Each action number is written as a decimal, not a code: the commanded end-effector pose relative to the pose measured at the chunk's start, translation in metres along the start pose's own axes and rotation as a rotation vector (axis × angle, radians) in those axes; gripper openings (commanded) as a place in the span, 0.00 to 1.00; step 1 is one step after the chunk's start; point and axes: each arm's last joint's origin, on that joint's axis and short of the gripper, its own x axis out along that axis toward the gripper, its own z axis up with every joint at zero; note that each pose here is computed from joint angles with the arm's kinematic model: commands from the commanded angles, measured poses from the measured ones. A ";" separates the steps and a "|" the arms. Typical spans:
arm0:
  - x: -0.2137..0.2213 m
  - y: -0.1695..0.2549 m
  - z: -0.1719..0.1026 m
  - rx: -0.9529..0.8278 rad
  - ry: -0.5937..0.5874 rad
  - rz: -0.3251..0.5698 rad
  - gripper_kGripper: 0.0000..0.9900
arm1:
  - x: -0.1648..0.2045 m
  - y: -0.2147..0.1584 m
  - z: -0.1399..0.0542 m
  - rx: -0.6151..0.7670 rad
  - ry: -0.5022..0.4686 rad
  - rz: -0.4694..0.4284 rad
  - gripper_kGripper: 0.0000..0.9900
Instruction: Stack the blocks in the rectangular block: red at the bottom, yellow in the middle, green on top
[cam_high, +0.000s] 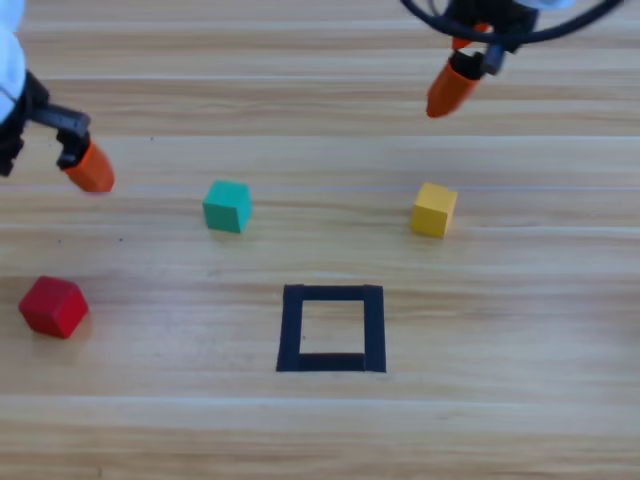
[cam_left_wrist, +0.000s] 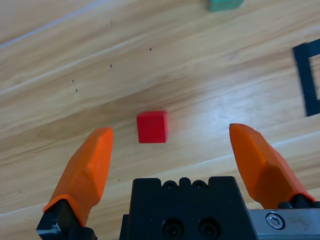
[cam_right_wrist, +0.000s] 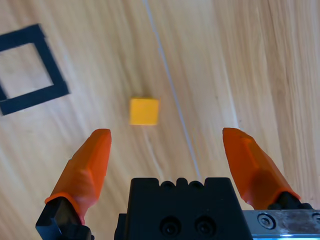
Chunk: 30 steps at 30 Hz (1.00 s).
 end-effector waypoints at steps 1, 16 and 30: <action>0.098 0.033 0.009 -0.049 0.281 0.075 1.00 | 0.111 -0.047 -0.039 0.007 0.264 0.076 0.99; 0.149 0.041 0.000 -0.096 0.411 -0.030 0.98 | 0.131 -0.035 -0.042 -0.070 0.304 0.177 0.99; 0.161 0.039 -0.003 -0.200 0.455 -0.017 0.98 | 0.151 0.004 -0.019 -0.132 0.318 0.256 0.99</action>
